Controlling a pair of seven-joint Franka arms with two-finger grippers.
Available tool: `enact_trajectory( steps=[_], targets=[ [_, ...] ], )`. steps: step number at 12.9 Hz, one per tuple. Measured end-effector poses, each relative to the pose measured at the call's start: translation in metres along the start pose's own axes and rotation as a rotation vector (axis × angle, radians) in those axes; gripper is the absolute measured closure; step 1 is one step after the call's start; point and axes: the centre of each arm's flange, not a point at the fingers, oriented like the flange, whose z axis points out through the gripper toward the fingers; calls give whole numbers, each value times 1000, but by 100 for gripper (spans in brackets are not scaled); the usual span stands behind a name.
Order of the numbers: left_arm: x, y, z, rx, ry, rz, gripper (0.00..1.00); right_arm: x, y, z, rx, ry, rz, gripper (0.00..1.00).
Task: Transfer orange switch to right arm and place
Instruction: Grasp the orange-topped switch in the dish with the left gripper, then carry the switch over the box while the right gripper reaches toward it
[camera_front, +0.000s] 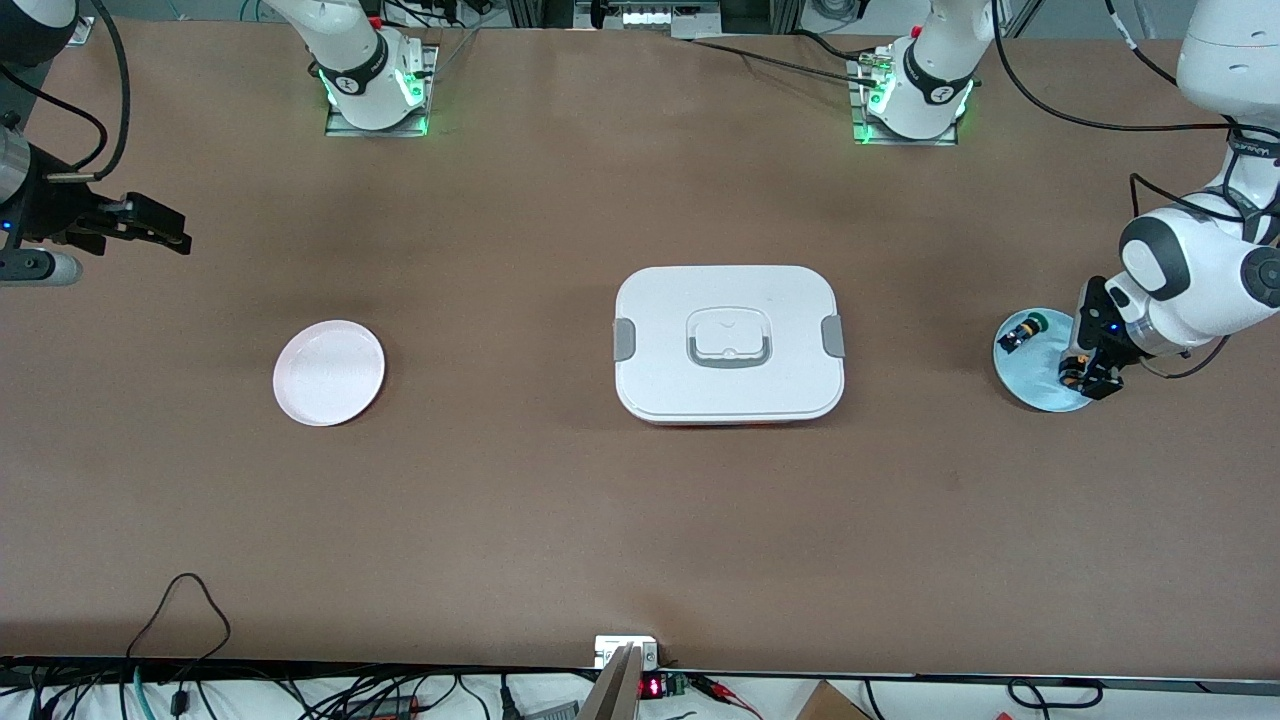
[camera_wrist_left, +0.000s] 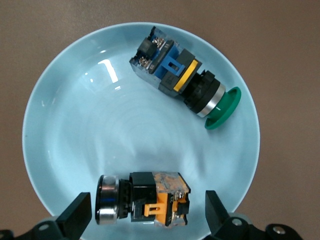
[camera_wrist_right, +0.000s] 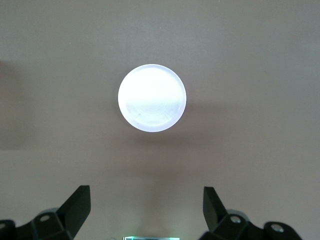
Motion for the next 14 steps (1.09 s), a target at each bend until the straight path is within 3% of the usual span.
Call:
enact_trajectory(
  steps=[4, 6, 10, 14],
  targets=[
    [1, 3, 4, -1, 11, -11, 0, 1, -17, 1, 14, -1, -28, 0],
    [2, 3, 5, -3, 13, -11, 0, 3, -39, 5, 133, -11, -46, 0],
    [3, 3, 7, -6, 15, -9, 10, 25, -71, 35, 382, -59, -43, 0],
    [1, 1, 5, 2, 10, -10, 25, 41, -95, 65, 531, -120, -34, 0]
  ],
)
